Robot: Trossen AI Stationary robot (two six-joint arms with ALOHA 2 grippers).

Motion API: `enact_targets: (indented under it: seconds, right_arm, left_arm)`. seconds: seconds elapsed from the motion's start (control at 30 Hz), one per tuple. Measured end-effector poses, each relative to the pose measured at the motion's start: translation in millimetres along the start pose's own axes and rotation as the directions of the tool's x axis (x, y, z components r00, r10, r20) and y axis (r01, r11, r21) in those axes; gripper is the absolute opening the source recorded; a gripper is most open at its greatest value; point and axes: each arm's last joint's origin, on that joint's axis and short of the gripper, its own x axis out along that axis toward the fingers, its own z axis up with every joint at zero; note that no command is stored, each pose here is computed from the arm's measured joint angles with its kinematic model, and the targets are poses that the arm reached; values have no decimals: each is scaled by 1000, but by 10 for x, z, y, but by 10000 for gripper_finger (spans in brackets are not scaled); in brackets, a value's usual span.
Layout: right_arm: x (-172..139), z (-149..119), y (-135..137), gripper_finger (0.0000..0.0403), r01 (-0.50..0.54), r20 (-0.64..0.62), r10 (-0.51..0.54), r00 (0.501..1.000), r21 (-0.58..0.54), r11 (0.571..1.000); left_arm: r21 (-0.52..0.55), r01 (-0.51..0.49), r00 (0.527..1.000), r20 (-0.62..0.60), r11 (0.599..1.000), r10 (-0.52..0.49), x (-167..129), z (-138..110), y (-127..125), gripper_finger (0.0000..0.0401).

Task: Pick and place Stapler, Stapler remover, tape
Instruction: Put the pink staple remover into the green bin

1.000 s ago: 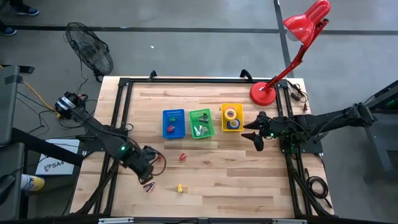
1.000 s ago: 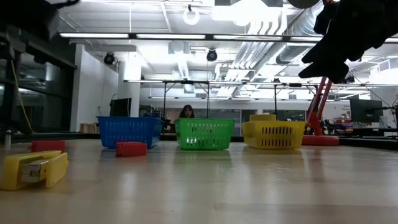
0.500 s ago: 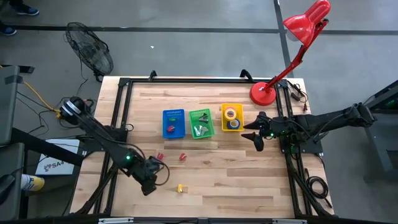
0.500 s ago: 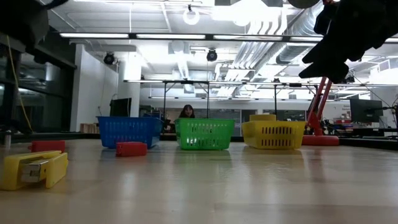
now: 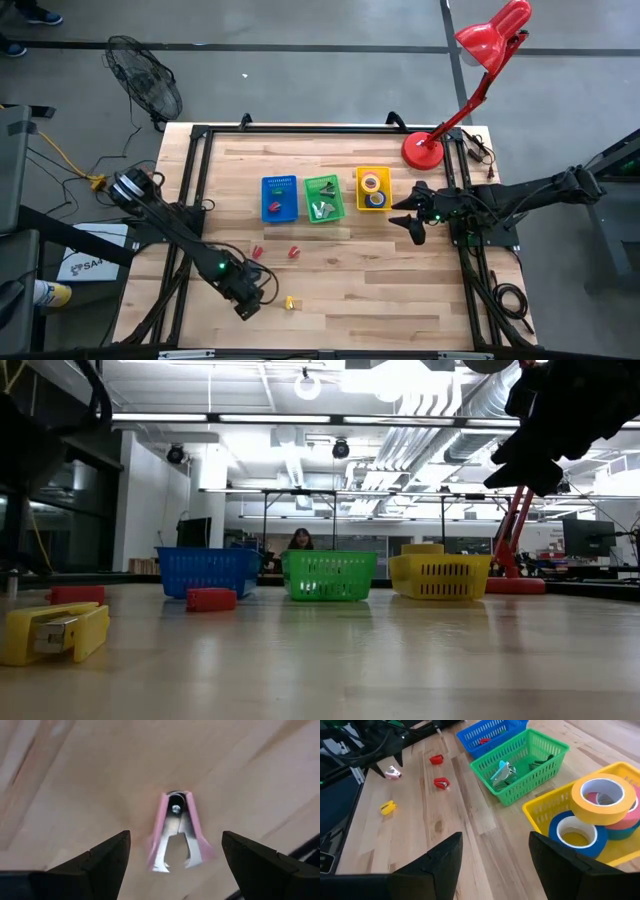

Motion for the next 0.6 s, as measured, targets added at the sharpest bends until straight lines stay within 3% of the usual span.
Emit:
enact_targets:
  seconds: [0.47,0.6]
  right_arm:
    - [0,-11,1,220,-14,-19,15,1000,14,1000]
    - [0,-11,1,220,-14,-19,15,1000,17,1000]
  left_arm:
    - [-9,-27,997,-71,1000,26,169,25,-22,305]
    - [-7,-35,995,-97,999,34,173,17,-11,277]
